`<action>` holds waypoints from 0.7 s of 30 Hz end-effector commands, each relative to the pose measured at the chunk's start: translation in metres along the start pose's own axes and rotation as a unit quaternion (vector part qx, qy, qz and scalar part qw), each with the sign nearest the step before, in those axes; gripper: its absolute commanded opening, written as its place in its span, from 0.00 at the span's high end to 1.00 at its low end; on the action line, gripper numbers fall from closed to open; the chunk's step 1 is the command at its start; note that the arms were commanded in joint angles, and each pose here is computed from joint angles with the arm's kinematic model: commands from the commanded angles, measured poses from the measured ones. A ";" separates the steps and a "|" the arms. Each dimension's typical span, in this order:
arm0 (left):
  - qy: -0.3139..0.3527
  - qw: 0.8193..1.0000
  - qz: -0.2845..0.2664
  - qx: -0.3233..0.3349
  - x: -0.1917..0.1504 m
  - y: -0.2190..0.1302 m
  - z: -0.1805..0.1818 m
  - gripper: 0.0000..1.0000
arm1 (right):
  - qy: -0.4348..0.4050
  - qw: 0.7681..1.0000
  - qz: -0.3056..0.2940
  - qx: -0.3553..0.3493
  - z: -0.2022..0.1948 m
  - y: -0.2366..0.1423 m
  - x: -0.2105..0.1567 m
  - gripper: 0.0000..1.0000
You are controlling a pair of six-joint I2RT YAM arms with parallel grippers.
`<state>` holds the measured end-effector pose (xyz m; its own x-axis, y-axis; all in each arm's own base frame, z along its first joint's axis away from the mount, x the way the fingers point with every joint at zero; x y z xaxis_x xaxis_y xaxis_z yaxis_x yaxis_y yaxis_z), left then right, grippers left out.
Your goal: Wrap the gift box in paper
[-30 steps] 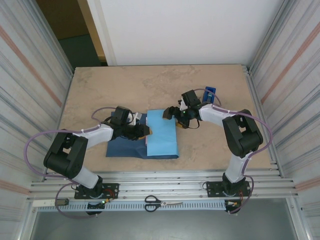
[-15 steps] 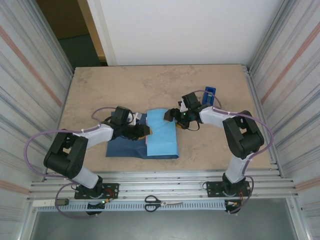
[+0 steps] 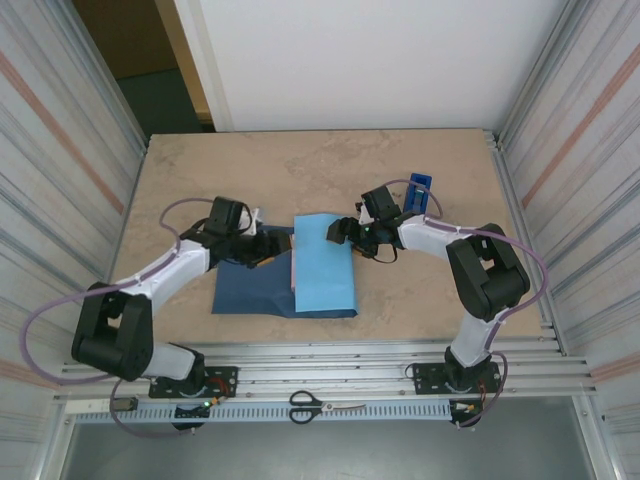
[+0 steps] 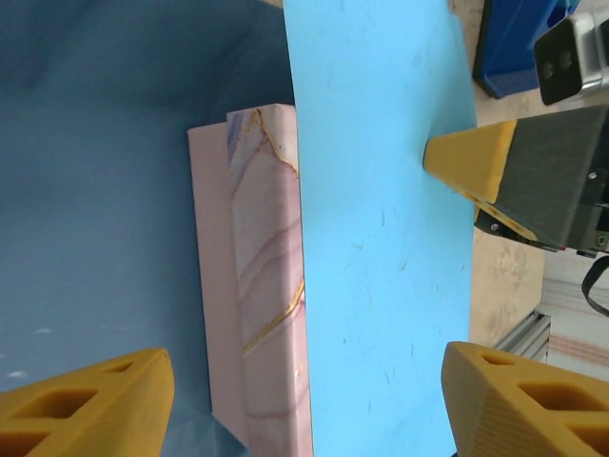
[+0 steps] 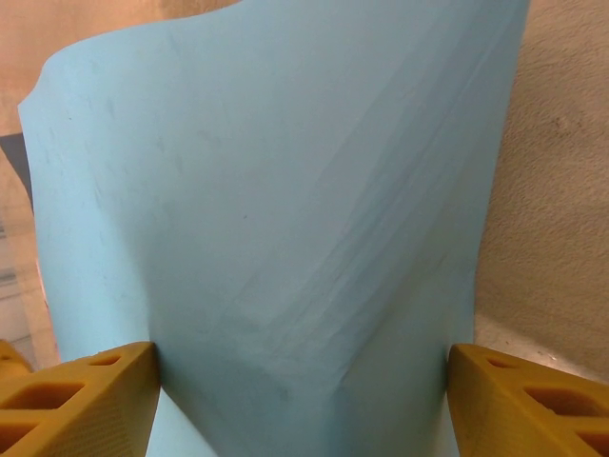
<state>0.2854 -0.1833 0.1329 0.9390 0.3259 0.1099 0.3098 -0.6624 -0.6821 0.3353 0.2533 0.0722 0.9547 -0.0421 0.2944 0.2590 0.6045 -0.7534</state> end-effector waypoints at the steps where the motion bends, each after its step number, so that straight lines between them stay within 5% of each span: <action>1: -0.022 0.998 -0.028 0.047 0.002 -0.020 0.028 0.25 | 0.041 0.987 0.091 -0.126 -0.058 0.015 -0.061 0.25; 13: -0.191 0.958 -0.164 0.139 0.017 -0.097 0.137 0.09 | 0.039 0.987 0.090 -0.128 -0.055 0.015 -0.059 0.24; 21: -0.223 0.958 -0.118 0.138 0.005 -0.074 0.154 0.10 | 0.036 0.987 0.091 -0.127 -0.052 0.015 -0.060 0.24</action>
<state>0.2518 -0.0237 0.0847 0.6684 0.7404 0.0712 0.4390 -0.3154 -0.8413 0.3353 0.2545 0.0736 0.9521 -0.0428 0.3029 0.2690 0.5888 -0.7622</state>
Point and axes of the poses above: each hand's point on the last joint's axis, 136 mm out from that joint toward the fingers, its own y axis out along the fingers, its own z axis along the line the jaws close on, x = y × z, the point moved 2 cm from there along -y, back along the fingers, and after that the axes turned 12 degrees about -y, right-handed, at the moved point
